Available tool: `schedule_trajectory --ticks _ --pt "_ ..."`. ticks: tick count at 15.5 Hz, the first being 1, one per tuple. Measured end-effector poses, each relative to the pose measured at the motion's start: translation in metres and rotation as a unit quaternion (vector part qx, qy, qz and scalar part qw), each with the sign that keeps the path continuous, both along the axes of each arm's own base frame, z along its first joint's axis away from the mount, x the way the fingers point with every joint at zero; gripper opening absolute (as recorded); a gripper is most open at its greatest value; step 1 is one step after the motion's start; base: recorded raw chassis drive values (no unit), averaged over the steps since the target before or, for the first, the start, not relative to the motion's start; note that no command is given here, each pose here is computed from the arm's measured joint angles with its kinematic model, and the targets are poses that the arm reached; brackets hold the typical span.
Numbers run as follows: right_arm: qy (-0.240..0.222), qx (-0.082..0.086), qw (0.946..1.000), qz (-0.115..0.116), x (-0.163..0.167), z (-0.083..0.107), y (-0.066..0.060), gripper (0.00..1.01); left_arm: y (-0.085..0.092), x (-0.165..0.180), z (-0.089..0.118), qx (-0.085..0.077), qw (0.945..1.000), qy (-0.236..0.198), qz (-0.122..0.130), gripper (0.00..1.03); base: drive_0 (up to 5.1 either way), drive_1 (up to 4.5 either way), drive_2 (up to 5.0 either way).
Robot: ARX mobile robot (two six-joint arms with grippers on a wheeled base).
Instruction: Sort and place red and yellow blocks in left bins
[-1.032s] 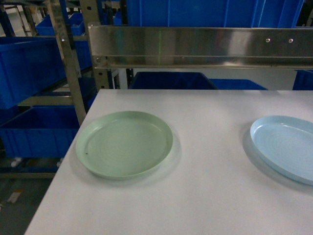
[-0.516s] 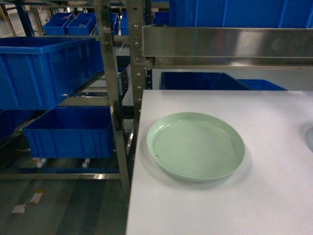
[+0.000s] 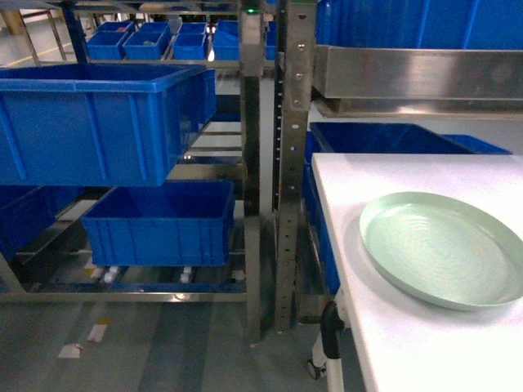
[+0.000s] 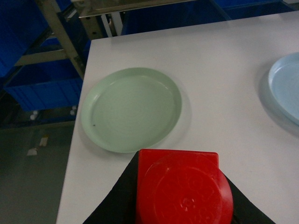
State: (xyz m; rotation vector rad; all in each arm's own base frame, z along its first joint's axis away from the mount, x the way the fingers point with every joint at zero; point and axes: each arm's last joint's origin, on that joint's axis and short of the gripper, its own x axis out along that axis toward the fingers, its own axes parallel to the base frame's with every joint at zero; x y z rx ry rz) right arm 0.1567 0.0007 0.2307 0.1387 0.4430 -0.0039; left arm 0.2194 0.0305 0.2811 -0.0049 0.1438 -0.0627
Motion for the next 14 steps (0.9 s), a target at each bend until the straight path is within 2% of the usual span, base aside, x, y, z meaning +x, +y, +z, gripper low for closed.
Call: schedule_trajectory --ticks 14 --pt "0.001 0.000 1.0000 0.000 0.0000 -0.0003 0.0000 0.27 -0.0001 0.0000 0.0008 0.000 1.0000 -0.002 0.000 0.27 -5.0 2.44 2.4"
